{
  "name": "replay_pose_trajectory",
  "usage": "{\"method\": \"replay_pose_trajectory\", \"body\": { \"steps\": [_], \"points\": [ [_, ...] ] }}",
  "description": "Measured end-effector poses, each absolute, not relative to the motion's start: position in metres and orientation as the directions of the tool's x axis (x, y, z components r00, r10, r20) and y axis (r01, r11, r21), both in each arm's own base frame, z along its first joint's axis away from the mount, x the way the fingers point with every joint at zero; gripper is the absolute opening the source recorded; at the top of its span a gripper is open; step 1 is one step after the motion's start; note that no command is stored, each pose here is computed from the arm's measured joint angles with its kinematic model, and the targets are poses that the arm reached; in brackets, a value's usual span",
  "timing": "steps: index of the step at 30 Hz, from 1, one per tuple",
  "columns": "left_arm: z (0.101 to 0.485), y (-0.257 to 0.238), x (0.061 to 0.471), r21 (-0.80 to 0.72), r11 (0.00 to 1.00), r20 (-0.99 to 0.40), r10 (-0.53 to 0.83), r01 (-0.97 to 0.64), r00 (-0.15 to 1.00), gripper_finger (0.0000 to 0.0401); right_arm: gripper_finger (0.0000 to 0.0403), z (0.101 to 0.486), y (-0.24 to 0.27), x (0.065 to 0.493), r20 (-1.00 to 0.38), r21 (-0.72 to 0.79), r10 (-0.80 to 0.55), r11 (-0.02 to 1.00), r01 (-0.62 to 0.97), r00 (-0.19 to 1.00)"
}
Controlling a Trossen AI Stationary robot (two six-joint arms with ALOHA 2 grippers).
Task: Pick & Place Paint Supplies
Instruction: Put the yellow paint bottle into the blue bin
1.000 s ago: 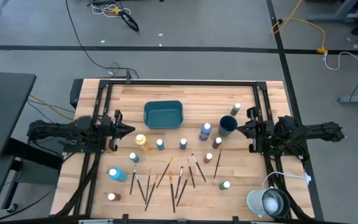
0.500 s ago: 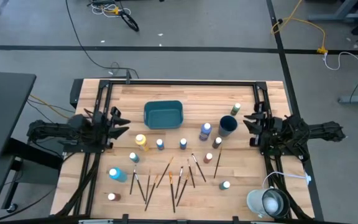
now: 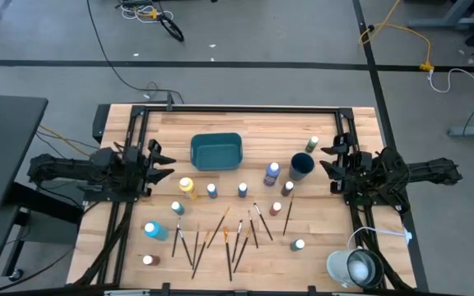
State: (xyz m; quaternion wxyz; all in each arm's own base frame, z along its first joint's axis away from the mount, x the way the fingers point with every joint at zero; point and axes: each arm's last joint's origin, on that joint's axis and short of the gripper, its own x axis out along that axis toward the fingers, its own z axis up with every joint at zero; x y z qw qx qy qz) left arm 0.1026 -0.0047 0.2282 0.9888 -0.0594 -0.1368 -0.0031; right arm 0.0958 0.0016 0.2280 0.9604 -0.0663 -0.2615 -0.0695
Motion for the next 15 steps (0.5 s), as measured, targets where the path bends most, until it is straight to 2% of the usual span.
{"method": "replay_pose_trajectory", "body": {
  "steps": [8, 15],
  "points": [
    [0.256, -0.006, 0.122, 0.010, 1.000, 0.084, -0.008, 0.007, 0.996, 0.0158, 0.0191, 0.243, 0.003, 0.111, 0.452, -0.104, -0.085, 0.984, 0.147, 0.888],
    [0.272, -0.007, 0.133, 0.053, 0.999, 0.033, -0.004, 0.002, 0.999, 0.0181, 0.0191, 0.264, 0.004, 0.130, 0.396, -0.092, -0.084, 0.987, 0.130, 0.914]
  ]
}}
